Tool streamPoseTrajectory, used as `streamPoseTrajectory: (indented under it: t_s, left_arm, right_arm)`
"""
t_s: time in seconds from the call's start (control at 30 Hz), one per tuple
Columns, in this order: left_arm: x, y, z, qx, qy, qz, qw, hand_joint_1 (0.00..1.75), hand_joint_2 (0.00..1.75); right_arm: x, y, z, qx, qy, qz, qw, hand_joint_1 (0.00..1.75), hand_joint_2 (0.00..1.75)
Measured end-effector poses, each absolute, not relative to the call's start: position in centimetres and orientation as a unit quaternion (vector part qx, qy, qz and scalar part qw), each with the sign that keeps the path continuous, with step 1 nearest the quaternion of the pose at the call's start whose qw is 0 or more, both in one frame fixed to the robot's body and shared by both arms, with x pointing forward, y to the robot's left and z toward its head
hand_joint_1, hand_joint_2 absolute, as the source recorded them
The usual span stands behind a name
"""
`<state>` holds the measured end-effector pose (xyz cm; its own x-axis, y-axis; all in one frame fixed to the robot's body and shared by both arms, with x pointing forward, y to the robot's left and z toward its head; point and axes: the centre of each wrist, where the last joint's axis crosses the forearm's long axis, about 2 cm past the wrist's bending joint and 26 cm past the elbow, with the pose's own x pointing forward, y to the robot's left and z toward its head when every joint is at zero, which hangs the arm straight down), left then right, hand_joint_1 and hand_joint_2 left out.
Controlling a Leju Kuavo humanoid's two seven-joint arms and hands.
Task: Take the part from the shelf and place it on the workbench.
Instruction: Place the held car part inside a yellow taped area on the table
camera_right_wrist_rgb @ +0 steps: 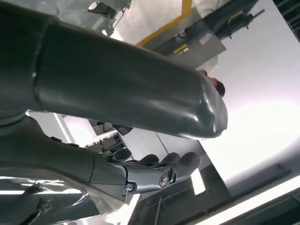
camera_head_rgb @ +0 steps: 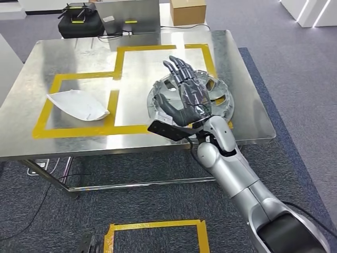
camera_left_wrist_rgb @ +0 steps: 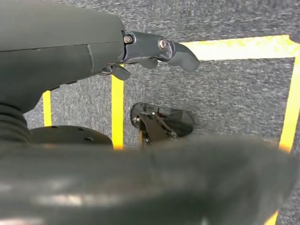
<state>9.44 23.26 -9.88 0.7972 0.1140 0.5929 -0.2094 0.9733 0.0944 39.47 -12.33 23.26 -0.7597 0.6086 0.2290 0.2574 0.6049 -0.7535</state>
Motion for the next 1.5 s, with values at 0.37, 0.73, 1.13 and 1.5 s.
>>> streamPoseTrajectory:
  t_s: [0.37,0.73,1.13,1.5]
  left_arm:
    - [7.7,23.6,-10.2,0.094,-0.303,0.101,0.943,0.0,0.0]
    - [5.3,23.5,-10.6,0.12,-0.279,0.142,0.942,0.0,0.0]
    - [4.0,23.2,-10.7,0.131,-0.261,0.183,0.939,0.0,0.0]
    - [3.6,21.9,-10.6,0.132,-0.239,0.206,0.94,0.0,0.0]
  right_arm:
    - [34.5,-16.6,17.9,-0.217,-0.888,0.257,0.314,0.0,0.0]
    - [25.1,-20.0,10.1,-0.117,-0.865,0.055,0.485,0.0,0.0]
    - [18.1,-24.1,3.2,-0.049,-0.744,-0.108,0.658,0.0,0.0]
    - [7.0,-29.0,-8.5,-0.201,-0.446,-0.124,0.863,0.0,0.0]
